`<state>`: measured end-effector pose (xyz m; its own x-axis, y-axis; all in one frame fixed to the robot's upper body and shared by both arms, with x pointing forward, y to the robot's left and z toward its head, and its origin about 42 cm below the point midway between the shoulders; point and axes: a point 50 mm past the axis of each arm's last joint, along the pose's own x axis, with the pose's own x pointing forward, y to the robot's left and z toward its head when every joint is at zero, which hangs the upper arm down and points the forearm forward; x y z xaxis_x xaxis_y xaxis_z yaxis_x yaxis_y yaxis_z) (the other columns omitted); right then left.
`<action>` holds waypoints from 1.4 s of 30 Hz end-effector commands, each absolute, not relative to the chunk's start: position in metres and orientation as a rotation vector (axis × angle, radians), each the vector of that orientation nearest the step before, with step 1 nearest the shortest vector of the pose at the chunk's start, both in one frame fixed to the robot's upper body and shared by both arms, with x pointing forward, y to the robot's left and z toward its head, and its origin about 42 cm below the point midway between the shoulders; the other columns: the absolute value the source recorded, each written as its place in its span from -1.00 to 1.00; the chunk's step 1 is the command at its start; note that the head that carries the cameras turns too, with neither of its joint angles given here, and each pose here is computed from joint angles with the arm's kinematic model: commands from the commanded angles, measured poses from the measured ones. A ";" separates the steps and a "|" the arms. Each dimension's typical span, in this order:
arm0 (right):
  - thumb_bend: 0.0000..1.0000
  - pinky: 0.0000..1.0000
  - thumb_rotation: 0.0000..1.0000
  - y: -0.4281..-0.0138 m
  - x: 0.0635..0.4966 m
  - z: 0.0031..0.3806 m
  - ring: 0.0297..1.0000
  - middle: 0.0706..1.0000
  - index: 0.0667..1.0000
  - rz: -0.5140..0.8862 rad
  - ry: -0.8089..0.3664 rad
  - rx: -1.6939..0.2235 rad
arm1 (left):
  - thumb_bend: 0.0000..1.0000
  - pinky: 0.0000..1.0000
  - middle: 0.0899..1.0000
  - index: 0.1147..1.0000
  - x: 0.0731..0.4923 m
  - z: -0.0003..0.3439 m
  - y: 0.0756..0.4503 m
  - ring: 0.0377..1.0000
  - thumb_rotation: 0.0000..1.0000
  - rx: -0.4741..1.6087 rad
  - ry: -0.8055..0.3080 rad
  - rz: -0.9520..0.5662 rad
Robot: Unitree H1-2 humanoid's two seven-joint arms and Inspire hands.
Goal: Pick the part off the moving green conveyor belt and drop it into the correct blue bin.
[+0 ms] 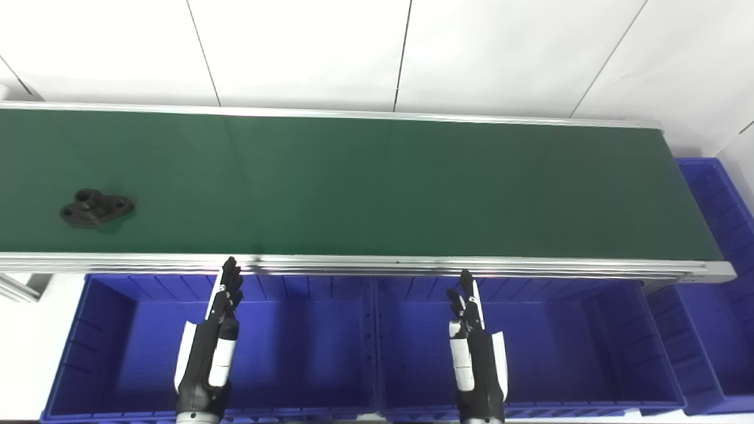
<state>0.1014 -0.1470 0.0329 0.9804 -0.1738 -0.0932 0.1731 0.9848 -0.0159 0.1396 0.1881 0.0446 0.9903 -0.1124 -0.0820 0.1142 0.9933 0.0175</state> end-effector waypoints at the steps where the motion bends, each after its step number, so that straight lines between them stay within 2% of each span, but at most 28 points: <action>1: 0.47 0.93 1.00 -0.136 0.100 0.041 0.89 1.00 1.00 -0.175 0.058 0.027 | 0.75 0.99 1.00 1.00 0.142 0.053 0.186 0.97 1.00 0.022 0.016 -0.104; 15: 0.48 0.93 1.00 -0.138 0.100 0.039 0.90 1.00 1.00 -0.167 0.050 0.021 | 0.74 0.99 1.00 1.00 0.143 0.052 0.184 0.97 1.00 0.014 0.003 -0.112; 25: 0.57 0.93 1.00 -0.137 0.100 0.038 0.89 0.99 1.00 -0.166 0.047 0.023 | 0.73 1.00 1.00 1.00 0.142 0.052 0.184 0.99 0.99 0.008 -0.001 -0.114; 42: 0.47 0.95 1.00 -0.142 0.097 0.035 0.91 1.00 1.00 -0.146 0.042 0.033 | 0.72 0.99 1.00 1.00 0.139 0.048 0.180 0.98 1.00 0.019 0.014 -0.117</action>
<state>0.0982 -0.1466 0.0275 0.9830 -0.1508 -0.1049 0.1516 0.9884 0.0004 0.1388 0.1844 0.0438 0.9915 -0.1175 -0.0558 0.1186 0.9928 0.0165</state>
